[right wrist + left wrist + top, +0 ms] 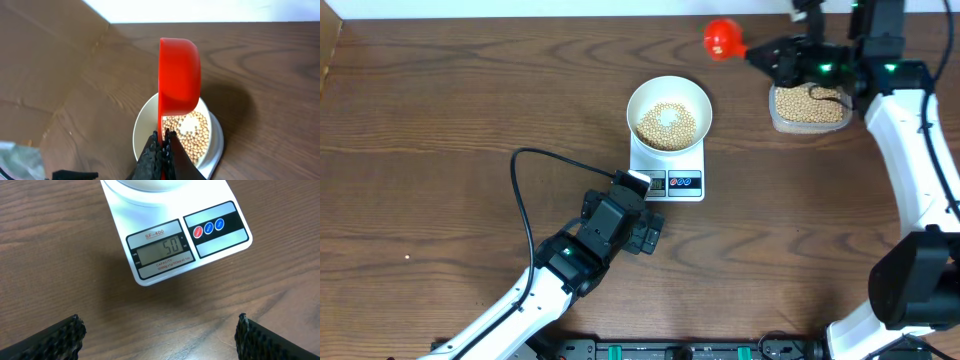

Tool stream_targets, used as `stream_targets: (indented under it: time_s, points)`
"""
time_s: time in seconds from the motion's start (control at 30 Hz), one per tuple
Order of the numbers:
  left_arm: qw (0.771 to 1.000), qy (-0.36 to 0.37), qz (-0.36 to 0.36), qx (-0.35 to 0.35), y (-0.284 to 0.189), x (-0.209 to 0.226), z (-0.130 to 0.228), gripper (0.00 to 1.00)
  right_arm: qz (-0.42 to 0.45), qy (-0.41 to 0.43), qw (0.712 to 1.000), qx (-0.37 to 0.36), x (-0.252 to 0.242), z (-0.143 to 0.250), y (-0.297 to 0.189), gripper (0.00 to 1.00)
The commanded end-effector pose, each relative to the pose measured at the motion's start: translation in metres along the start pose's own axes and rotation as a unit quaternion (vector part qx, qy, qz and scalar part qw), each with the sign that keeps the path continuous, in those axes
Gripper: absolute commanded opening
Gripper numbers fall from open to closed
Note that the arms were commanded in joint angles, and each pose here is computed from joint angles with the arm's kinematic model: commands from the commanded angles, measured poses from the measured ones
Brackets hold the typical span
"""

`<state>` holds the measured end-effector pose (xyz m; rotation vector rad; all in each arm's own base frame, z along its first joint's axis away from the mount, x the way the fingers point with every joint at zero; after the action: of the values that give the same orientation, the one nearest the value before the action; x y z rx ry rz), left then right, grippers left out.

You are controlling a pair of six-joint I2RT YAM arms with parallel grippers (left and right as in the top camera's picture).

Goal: Scoop item into bowl and weigh 50g on scale
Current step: 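Lower the red scoop into the clear soybean tub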

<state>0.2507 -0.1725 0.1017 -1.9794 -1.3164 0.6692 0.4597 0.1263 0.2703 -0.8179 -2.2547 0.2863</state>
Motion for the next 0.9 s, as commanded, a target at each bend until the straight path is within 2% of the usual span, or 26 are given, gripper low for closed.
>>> stream_targets:
  time_s: [0.0,0.13,0.37,0.63,0.87]
  points:
    - [1.000,0.004,-0.001,0.000,0.000,0.000,0.002,0.98,-0.028,0.026,0.999,-0.035,0.005,-0.021,-0.026,0.01]
    - [1.000,0.004,-0.001,0.000,0.000,0.000,0.002,0.98,-0.007,0.082,0.995,-0.055,-0.018,-0.027,-0.046,0.01]
    - [1.000,0.004,-0.001,0.000,0.000,0.000,0.002,0.98,0.030,0.115,0.990,-0.073,-0.050,-0.026,-0.077,0.01]
    - [1.000,0.004,-0.001,0.000,0.000,0.000,0.002,0.98,0.194,0.207,0.959,-0.009,-0.106,0.030,-0.103,0.01]
    - [1.000,0.004,-0.001,0.000,0.000,0.000,0.002,0.98,0.262,0.219,0.940,0.017,-0.120,0.046,-0.109,0.01]
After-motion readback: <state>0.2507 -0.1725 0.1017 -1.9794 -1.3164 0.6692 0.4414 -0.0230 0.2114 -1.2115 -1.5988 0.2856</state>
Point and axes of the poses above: each gripper's point midway between its finger pads, its own y axis out along the fingers, its own x axis along the line the jaws close on, z = x × y, the point moved 1 cm from there along -y, back along the fingers, and after that the axes turned 3 degrees about -y, right-handed, at the moved point
